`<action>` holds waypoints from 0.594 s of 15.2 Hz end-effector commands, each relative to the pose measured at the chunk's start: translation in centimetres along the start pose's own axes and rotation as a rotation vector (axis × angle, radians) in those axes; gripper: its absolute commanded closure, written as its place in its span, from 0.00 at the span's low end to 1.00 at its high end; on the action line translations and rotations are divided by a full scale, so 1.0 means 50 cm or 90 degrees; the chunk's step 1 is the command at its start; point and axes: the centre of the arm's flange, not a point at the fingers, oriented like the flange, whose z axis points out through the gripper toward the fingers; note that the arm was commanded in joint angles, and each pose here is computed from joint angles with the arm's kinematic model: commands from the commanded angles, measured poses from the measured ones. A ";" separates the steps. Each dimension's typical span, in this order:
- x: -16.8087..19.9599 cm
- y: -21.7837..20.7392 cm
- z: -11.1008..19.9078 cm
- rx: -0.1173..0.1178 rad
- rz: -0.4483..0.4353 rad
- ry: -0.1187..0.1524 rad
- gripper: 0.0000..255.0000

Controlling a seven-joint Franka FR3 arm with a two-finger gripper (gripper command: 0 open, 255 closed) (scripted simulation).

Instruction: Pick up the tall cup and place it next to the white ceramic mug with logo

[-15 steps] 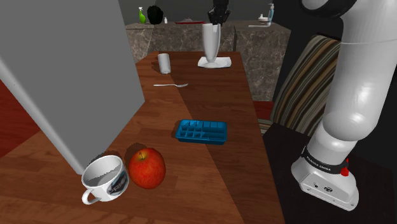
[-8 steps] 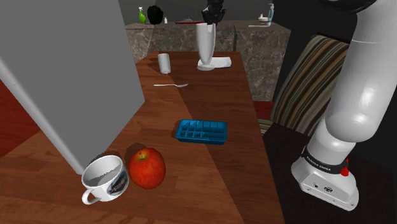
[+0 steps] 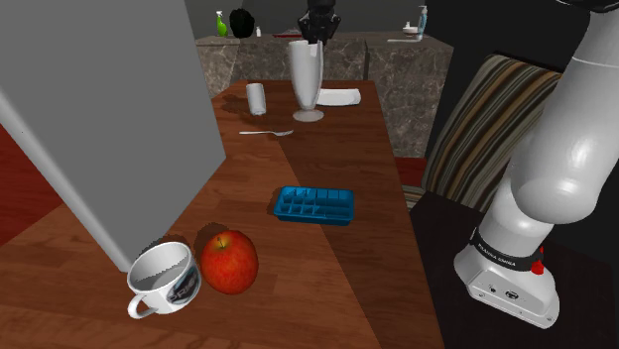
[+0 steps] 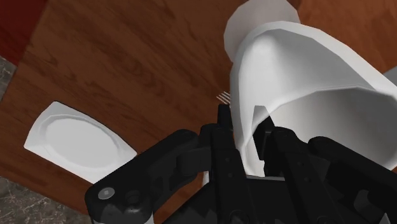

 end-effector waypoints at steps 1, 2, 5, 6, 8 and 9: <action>-0.023 -0.051 -0.005 0.000 0.001 0.001 1.00; -0.035 -0.074 -0.007 0.000 0.001 0.001 1.00; -0.070 -0.145 -0.015 0.000 0.001 0.001 1.00; -0.082 -0.168 -0.017 0.000 0.001 0.001 1.00; -0.105 -0.215 -0.022 0.000 0.001 0.001 1.00; -0.117 -0.239 -0.025 0.000 0.001 0.001 1.00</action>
